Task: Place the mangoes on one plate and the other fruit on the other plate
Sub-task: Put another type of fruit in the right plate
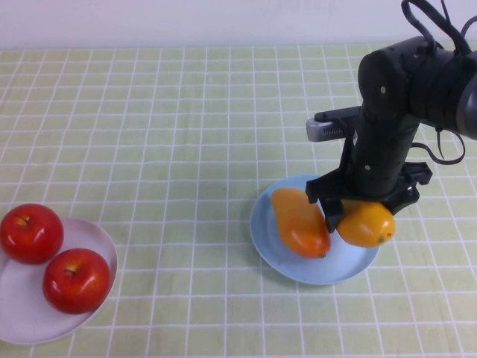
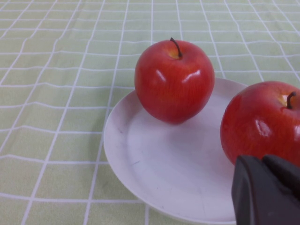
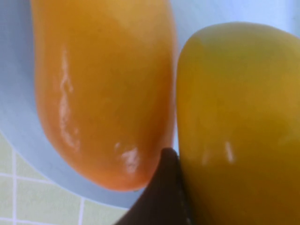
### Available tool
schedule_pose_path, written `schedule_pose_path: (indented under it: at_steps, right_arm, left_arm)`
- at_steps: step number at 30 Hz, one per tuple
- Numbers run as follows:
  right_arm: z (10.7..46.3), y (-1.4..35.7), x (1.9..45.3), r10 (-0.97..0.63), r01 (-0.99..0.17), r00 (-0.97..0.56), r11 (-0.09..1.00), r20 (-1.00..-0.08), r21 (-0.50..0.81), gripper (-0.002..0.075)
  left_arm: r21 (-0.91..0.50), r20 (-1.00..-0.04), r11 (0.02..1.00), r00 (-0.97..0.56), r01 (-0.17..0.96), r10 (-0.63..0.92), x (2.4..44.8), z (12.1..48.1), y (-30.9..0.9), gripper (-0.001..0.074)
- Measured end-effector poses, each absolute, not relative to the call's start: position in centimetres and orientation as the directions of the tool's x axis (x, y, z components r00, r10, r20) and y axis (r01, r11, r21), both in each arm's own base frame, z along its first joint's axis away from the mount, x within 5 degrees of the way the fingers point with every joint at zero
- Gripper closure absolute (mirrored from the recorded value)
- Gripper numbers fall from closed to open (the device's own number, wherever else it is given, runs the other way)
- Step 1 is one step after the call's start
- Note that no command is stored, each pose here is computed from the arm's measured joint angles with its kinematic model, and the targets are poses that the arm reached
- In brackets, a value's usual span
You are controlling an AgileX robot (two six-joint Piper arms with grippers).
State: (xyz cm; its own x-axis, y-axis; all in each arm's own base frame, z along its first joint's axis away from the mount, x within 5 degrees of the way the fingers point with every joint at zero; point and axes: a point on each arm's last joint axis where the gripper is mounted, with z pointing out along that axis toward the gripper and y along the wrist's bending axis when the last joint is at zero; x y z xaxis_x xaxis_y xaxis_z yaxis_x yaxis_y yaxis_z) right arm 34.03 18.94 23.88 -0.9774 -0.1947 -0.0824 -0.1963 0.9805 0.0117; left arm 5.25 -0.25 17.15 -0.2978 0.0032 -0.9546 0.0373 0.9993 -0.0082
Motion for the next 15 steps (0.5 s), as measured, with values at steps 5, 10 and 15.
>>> schedule_pose_path:
  at_steps: [5,10,15]
  right_arm:
    - [23.7,19.0,34.1,-0.196,-0.197,-0.978,0.980,-0.077,0.014,0.0125]
    - [24.2,18.9,33.9,-0.197,-0.199,-0.976,0.980,-0.089,0.018,0.0120]
    - [26.6,18.6,33.2,-0.190,-0.198,-0.971,0.979,-0.144,0.047,0.0167]
  left_arm:
    - [-0.008,-0.955,0.999,-0.298,0.037,0.003,5.2,17.2,-0.3,0.0736]
    - [-0.008,-0.955,0.999,-0.298,0.037,0.003,5.2,17.2,-0.3,0.0736]
    - [-0.008,-0.955,0.999,-0.298,0.037,0.003,5.2,17.2,-0.3,0.0736]
